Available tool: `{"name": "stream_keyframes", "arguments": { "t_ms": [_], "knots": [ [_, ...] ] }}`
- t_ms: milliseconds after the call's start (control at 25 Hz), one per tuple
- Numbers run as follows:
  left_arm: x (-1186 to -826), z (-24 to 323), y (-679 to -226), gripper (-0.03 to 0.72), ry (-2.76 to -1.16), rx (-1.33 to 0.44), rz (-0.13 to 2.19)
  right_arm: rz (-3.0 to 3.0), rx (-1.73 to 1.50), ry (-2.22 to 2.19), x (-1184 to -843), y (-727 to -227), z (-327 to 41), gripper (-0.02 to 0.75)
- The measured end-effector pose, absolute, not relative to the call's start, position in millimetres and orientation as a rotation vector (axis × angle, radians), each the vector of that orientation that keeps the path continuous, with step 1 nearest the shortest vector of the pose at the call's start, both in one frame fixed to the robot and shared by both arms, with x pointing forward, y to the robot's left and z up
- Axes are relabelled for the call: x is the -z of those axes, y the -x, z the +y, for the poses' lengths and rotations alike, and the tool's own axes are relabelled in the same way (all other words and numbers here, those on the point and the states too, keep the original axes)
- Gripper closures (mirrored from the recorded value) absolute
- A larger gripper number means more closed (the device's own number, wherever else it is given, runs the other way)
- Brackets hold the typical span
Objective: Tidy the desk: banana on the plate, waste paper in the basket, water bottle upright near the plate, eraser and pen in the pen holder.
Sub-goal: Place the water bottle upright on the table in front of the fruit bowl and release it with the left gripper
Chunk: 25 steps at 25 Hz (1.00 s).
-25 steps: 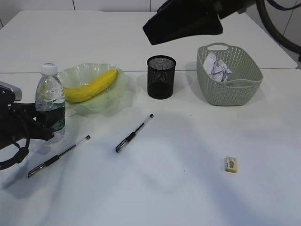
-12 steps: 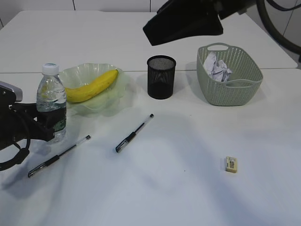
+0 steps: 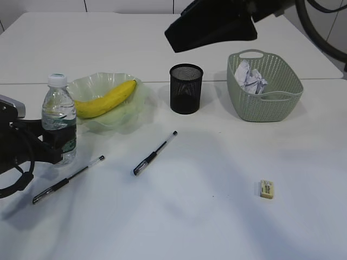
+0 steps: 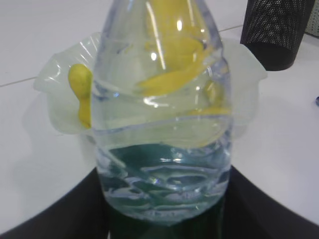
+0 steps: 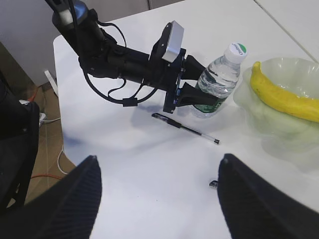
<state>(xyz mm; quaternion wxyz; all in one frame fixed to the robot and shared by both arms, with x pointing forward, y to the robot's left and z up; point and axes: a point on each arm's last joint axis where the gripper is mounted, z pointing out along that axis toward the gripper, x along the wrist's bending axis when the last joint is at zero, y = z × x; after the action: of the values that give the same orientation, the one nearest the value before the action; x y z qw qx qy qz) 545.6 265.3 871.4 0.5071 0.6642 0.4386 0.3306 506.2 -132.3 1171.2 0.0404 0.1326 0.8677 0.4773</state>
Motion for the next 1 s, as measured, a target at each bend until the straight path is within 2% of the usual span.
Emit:
{"name": "stream_keyframes", "arguments": {
  "t_ms": [240, 480, 880, 1000],
  "knots": [
    [-871.1, 265.3, -545.2, 0.241, -1.604, -0.797, 1.057, 2.657, -1.462, -0.408, -1171.2, -506.5, -132.7, 0.201],
    [-869.6, 265.1, -541.2, 0.169, -1.605, -0.789, 1.062, 2.657, -1.462, -0.408, -1171.2, -506.5, -132.7, 0.201],
    [-869.5, 265.0, -539.9, 0.158, -1.601, -0.788, 1.061, 2.657, -1.462, -0.408, -1171.2, -506.5, -132.7, 0.201],
    [-867.4, 264.9, -535.3, 0.129, -1.607, -0.777, 1.071, 2.658, -1.462, -0.411, -1171.2, -506.5, -132.7, 0.182]
  ]
}}
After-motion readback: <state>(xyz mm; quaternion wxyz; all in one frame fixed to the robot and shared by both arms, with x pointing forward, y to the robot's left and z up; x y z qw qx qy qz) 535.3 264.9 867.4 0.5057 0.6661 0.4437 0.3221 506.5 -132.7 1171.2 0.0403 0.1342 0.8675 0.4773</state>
